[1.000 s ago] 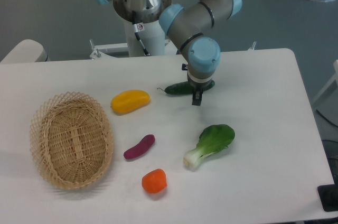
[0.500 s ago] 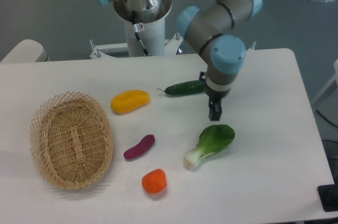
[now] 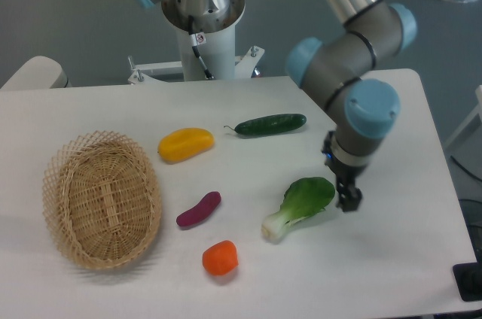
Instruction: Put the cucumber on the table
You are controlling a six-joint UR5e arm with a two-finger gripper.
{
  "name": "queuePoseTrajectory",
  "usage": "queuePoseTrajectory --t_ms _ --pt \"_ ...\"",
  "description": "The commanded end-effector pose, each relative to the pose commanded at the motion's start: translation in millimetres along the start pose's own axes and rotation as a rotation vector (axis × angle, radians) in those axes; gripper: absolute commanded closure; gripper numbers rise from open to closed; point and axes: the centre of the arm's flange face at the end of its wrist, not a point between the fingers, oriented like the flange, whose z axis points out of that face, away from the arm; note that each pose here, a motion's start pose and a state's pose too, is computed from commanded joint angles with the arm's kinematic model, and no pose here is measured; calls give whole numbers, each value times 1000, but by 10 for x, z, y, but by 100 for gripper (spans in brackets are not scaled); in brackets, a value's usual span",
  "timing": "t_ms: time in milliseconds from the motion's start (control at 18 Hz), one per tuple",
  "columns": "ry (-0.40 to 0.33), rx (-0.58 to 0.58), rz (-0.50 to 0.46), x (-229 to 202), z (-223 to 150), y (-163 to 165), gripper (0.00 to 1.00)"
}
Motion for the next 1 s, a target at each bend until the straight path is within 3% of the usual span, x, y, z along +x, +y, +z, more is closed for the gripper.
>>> queuePoseTrajectory --t_ms 500,1000 --pt "-53 -11 -200 -587 134 182 0" --pt "-52 0 -229 -744 201 123 0"
